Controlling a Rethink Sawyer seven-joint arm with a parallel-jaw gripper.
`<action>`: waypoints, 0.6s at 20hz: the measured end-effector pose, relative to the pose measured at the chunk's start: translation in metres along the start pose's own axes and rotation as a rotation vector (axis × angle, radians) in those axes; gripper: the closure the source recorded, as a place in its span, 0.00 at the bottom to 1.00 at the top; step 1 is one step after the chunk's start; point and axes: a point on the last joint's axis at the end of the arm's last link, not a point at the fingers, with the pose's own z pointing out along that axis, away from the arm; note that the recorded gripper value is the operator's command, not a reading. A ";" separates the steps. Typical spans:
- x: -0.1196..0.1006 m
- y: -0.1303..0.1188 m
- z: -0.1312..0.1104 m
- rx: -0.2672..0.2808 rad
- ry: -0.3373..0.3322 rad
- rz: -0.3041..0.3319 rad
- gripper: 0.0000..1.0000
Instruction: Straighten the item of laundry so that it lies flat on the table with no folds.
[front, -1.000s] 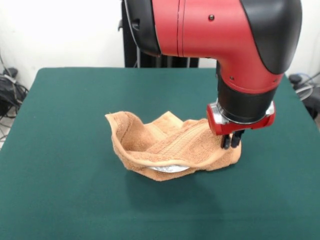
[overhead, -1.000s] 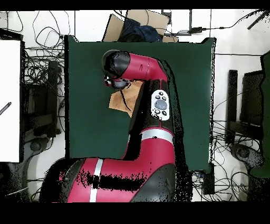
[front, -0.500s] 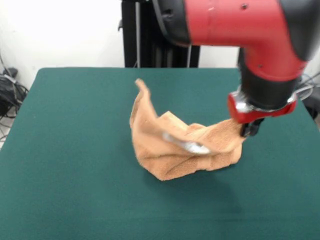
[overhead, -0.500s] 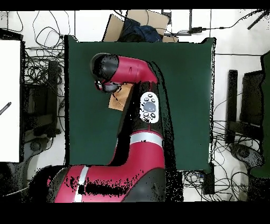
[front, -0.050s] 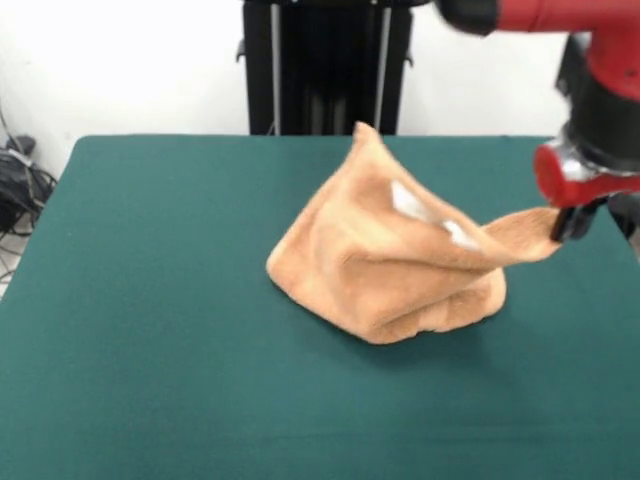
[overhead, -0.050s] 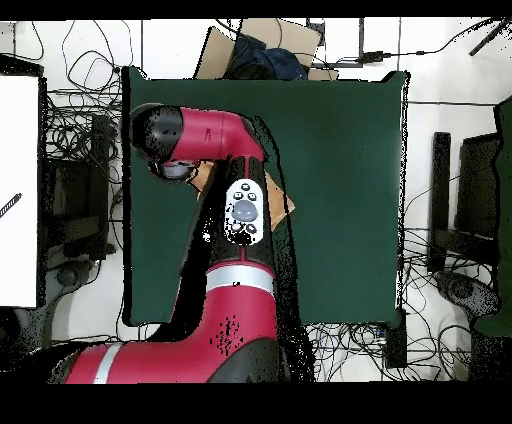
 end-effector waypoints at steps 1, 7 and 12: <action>-0.001 0.004 -0.003 0.000 -0.005 0.004 1.00; -0.005 0.002 -0.010 -0.028 -0.017 0.062 1.00; -0.004 -0.001 -0.010 -0.052 -0.016 0.084 1.00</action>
